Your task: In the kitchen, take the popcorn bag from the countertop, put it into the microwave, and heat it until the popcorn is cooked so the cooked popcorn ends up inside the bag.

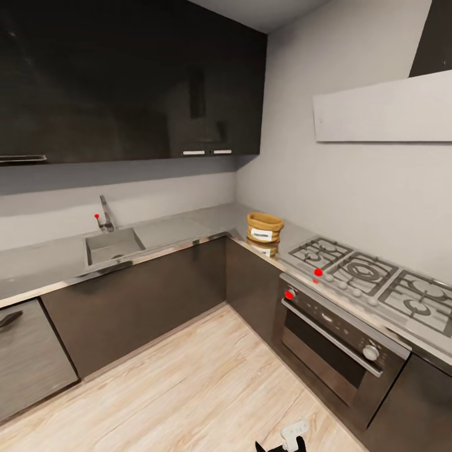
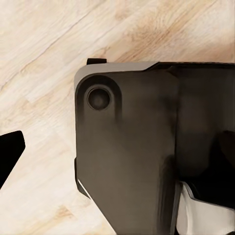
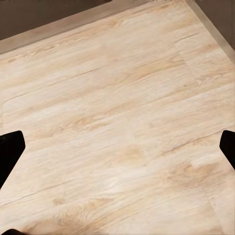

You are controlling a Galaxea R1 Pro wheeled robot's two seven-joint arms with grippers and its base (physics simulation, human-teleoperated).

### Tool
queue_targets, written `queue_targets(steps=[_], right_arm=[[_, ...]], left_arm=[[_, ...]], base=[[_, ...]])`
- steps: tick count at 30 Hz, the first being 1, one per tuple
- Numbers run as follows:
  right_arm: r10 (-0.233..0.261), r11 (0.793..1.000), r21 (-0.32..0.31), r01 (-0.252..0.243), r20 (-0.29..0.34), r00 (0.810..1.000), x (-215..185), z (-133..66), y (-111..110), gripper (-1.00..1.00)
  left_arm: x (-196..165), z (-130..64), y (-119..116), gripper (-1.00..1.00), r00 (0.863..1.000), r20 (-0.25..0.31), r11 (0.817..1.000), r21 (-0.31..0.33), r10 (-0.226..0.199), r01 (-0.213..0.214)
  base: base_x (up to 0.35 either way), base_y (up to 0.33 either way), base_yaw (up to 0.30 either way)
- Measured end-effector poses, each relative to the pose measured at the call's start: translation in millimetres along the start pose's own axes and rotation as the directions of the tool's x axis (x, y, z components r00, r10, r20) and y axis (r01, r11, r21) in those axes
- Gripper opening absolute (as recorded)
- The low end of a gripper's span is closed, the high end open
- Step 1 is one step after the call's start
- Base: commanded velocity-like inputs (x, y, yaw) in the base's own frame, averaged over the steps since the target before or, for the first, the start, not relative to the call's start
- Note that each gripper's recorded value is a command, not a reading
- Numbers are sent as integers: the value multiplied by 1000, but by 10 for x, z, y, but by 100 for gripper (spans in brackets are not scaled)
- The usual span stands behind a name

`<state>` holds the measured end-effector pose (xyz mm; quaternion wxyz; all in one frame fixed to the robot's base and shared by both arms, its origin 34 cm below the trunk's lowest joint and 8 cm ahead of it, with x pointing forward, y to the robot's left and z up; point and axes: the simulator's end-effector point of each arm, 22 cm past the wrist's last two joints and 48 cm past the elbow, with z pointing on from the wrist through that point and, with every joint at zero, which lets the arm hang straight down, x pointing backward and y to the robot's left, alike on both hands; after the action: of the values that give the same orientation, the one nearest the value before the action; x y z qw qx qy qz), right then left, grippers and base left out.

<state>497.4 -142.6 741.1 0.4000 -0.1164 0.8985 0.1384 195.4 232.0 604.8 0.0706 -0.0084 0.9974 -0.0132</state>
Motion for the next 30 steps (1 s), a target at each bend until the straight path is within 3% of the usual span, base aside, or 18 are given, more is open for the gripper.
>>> queue_targets(steps=[14, 24, 30], right_arm=[[0, 1000, -2, 0, 0, 1000, -40, -100, 47, 100], [-1, 1000, -4, 1, 0, 1000, -51, -146, 66, 100], [-1, 1000, -3, 1, -1, 1000, -48, -143, 60, 100]], left_arm=[[41, -108, 7, 100, 1000, 0, 1000, -1, 0, 0], [63, -152, 15, 100, 1000, 0, 1000, -2, -1, 1], [59, -150, 3, 100, 1000, 2, 1000, -1, -1, 1]], base=[[122, -1, 0], [294, -19, 0], [86, 0, 0]])
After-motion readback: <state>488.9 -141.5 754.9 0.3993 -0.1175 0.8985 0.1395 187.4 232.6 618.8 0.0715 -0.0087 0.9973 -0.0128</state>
